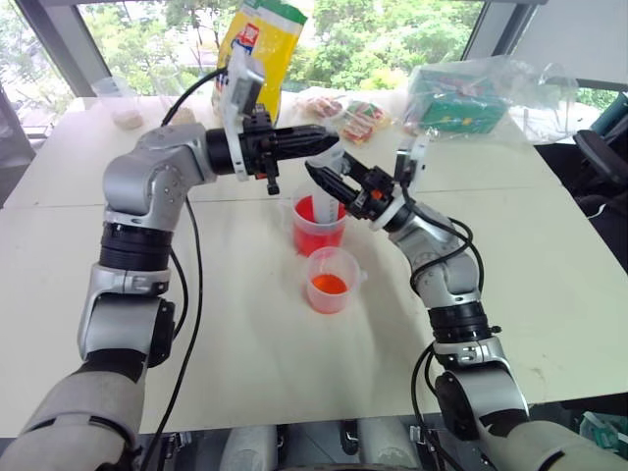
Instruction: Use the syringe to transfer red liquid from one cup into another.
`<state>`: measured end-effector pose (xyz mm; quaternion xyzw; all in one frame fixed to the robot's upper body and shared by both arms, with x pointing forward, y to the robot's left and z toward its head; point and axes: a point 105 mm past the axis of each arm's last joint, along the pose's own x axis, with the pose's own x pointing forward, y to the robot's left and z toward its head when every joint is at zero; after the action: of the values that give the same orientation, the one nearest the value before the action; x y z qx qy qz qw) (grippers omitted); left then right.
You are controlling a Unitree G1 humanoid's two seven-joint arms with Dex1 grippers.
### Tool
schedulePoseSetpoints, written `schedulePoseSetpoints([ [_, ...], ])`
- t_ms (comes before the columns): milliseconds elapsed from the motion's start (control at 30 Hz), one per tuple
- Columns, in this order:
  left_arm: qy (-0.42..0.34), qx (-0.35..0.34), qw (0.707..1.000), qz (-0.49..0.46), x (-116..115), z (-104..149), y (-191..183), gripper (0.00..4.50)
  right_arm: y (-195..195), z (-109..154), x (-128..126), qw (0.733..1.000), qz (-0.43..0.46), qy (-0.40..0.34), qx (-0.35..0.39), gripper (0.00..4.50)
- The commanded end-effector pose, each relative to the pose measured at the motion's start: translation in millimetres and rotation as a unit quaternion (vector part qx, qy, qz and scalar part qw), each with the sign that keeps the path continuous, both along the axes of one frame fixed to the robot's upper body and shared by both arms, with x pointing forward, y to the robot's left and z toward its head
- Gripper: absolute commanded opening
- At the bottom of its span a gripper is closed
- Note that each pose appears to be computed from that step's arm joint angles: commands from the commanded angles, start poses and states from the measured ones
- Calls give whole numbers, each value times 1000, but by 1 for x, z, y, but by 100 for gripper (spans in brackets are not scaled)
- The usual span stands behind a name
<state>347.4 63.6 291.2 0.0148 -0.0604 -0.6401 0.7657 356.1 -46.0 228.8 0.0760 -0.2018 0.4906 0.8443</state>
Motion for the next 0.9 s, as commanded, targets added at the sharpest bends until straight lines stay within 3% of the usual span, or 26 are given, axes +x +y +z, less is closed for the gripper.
schedulePoseSetpoints([
  [33,-42,-4,999,-20,-7,19,-8,1,4,15,-5,1000,9,-27,11,161],
  [900,-102,-40,994,4,-5,60,0,1,11,-9,-5,999,31,10,-8,161],
])
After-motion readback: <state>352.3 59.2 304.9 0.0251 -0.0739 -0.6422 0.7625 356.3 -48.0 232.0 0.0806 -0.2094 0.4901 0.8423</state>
